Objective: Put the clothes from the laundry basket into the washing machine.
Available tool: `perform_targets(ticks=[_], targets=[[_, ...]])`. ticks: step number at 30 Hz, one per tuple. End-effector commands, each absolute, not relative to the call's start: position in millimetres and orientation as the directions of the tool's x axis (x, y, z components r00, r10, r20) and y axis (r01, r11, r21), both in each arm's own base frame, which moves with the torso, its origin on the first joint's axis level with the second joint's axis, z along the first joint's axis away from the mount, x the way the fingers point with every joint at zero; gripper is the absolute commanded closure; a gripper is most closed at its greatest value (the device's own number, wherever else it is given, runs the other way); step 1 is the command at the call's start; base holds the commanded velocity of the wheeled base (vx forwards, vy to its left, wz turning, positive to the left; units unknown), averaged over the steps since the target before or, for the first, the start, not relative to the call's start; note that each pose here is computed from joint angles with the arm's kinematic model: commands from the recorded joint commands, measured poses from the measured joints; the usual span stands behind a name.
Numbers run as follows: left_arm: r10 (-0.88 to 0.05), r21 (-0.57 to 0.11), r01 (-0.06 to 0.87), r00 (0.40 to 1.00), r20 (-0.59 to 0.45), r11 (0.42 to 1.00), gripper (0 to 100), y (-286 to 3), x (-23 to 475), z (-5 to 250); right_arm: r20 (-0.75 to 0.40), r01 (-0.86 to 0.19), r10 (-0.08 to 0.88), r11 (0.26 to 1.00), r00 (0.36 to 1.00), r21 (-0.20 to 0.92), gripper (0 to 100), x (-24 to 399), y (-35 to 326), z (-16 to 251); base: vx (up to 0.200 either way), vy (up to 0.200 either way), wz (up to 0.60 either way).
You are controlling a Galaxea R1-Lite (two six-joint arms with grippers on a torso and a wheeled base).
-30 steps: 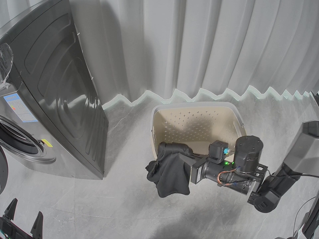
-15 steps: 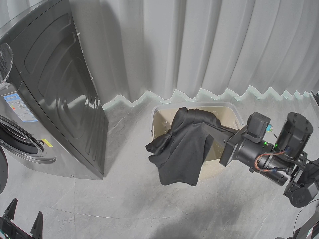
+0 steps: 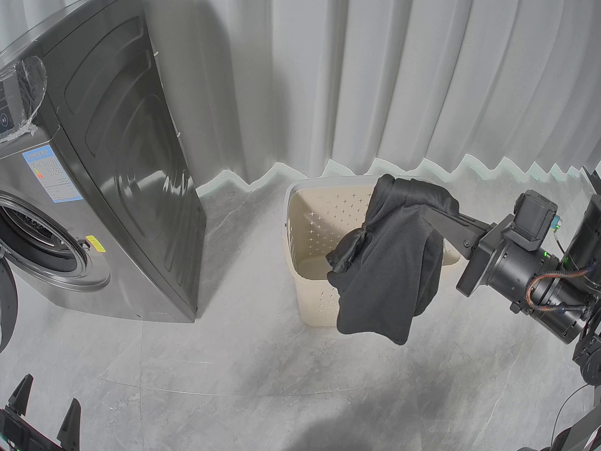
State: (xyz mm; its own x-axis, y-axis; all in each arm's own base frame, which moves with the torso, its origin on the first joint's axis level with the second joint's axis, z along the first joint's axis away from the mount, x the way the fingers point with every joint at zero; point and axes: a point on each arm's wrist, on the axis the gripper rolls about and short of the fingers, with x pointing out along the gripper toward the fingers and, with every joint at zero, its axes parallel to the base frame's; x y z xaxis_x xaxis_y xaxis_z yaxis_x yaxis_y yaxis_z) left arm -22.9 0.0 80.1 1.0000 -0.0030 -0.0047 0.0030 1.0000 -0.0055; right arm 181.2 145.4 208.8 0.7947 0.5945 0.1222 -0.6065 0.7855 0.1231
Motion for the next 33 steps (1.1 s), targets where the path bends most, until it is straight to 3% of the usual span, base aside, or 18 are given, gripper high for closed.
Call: perform_targets(ticks=[1,33], targets=[[-0.003,-0.006,0.003,1.0,-0.005,1.0,0,0.0,-22.9,75.7,0.131,-0.606,0.593,0.786,0.795,0.124,100,179.5,144.4,210.8,0.0,0.2,0.0],[-0.002,-0.029,0.001,1.0,-0.005,1.0,0,0.0,-22.9,75.7,0.142,-0.616,0.6,0.778,0.787,0.127,100,180.2,148.6,211.8,0.0,0.2,0.0]])
